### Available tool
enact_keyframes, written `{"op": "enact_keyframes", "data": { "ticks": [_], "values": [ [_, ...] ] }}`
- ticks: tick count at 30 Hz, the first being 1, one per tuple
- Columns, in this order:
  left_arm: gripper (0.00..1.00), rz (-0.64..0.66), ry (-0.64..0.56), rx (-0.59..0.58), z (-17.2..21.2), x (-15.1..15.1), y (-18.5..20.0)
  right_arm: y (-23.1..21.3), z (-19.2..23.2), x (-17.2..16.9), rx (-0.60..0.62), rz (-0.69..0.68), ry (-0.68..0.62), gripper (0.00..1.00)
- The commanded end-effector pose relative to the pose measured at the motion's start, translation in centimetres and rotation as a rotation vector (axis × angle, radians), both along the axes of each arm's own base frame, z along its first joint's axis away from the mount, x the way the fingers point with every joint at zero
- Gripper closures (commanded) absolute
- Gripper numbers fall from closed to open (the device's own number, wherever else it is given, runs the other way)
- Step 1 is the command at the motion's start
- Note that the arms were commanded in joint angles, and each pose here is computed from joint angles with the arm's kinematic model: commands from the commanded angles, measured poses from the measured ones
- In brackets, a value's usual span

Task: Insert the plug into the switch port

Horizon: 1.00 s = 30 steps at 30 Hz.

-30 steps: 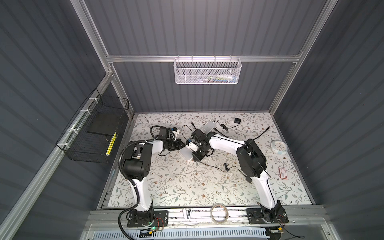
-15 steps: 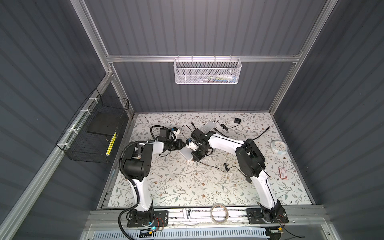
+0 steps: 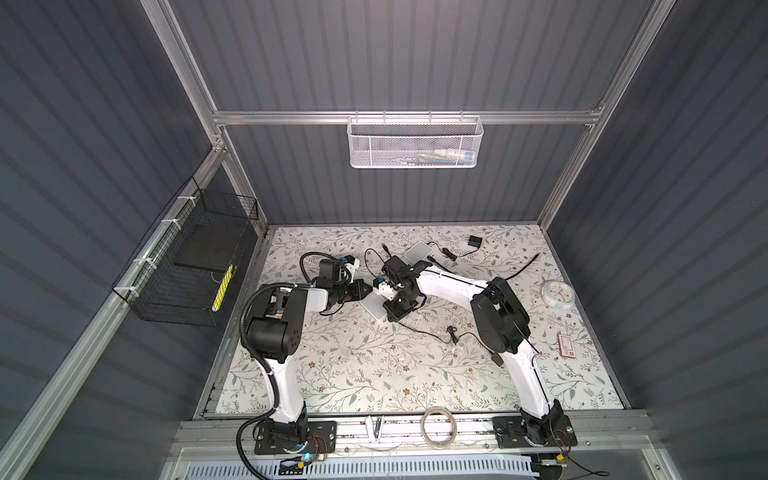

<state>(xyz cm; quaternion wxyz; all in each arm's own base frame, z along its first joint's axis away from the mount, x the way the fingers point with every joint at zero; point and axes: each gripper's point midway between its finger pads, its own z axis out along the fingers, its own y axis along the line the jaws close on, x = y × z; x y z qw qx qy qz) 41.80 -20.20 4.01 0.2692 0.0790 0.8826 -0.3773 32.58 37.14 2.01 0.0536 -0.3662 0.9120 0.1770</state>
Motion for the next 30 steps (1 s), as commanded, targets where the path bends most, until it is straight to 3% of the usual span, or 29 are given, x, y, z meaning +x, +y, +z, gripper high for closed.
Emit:
{"op": "enact_keyframes", "data": {
  "ticks": [1, 18, 30],
  "values": [
    [0.90, -0.162, 0.395, -0.037, -5.2, -10.4, -3.3, 3.7, 3.3, 8.2, 0.180, -0.074, -0.287, 1.00],
    [0.91, -0.192, 0.414, -0.064, -5.5, -11.4, -4.8, 5.5, 4.2, 9.9, 0.265, -0.011, -0.334, 1.00],
    [0.94, -0.158, 0.419, -0.029, -6.0, -11.5, -3.6, 4.2, 3.2, 9.7, 0.222, -0.010, -0.321, 1.00]
  ]
}}
